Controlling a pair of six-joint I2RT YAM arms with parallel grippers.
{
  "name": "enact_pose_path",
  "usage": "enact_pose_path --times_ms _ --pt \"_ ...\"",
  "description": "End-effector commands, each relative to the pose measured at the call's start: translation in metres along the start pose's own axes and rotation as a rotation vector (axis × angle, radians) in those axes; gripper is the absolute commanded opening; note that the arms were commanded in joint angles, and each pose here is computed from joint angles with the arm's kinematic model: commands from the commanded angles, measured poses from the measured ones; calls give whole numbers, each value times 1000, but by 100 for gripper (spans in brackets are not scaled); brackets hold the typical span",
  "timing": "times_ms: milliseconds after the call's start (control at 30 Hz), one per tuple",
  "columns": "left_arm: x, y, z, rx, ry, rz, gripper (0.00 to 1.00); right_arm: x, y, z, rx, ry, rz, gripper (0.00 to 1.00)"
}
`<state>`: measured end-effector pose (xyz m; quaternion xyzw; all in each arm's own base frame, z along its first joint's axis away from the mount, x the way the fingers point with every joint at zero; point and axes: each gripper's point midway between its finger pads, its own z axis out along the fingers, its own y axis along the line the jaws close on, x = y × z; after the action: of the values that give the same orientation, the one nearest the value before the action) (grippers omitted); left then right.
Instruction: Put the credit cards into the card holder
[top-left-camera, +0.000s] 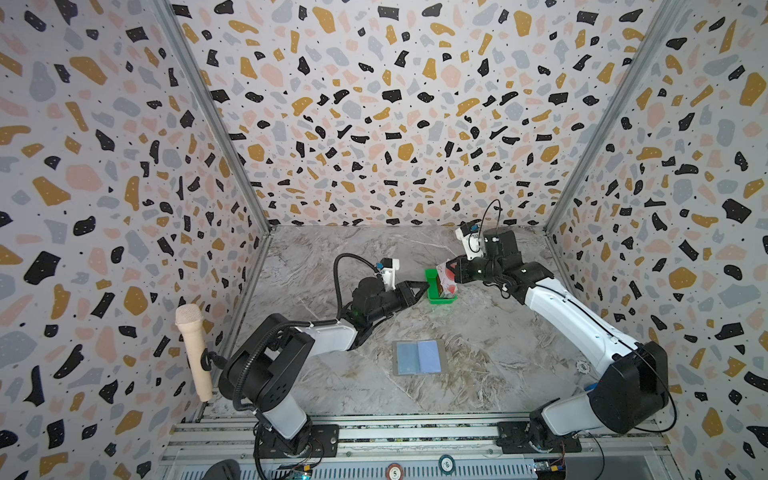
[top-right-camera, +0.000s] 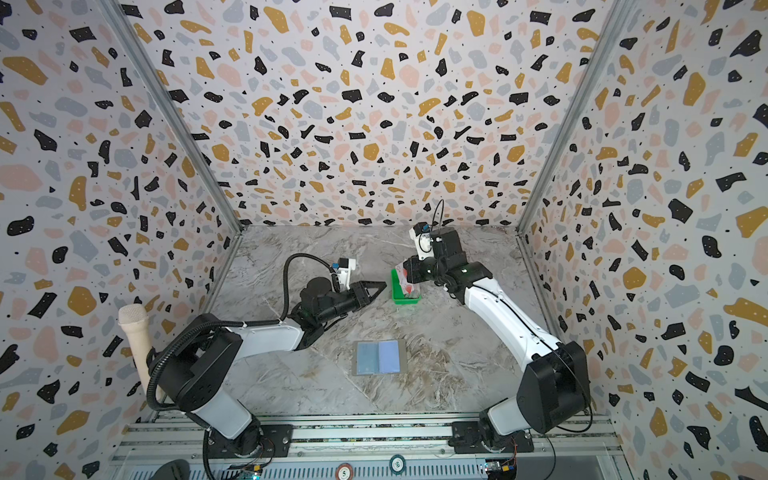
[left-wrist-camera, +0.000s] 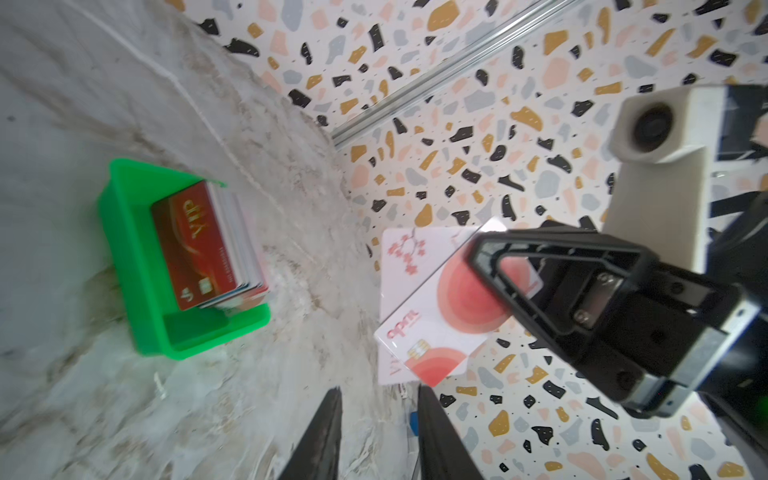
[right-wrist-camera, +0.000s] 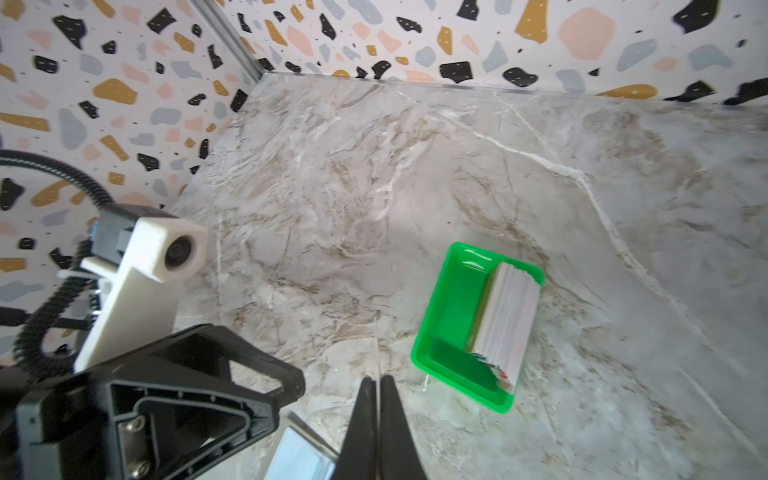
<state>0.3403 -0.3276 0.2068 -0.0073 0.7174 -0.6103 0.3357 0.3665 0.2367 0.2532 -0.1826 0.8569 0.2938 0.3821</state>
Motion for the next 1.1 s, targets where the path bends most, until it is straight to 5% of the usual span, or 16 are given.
enact_pose_path --times_ms 0,167,733,967,1067 --pt "-16 -38 -7 214 -54 17 35 -3 23 -13 -165 -22 9 0" --pt "-17 -54 -10 351 -67 -16 36 0 45 -25 -311 -25 -5 0" --pt "-13 -62 -25 376 -77 19 40 -8 67 -43 -413 -57 -17 0" --pt "-10 -74 -26 482 -73 -44 24 -2 72 -33 -426 -32 -16 0" --pt "-11 -74 -26 488 -79 -54 9 0 71 -28 -419 -22 -13 0"
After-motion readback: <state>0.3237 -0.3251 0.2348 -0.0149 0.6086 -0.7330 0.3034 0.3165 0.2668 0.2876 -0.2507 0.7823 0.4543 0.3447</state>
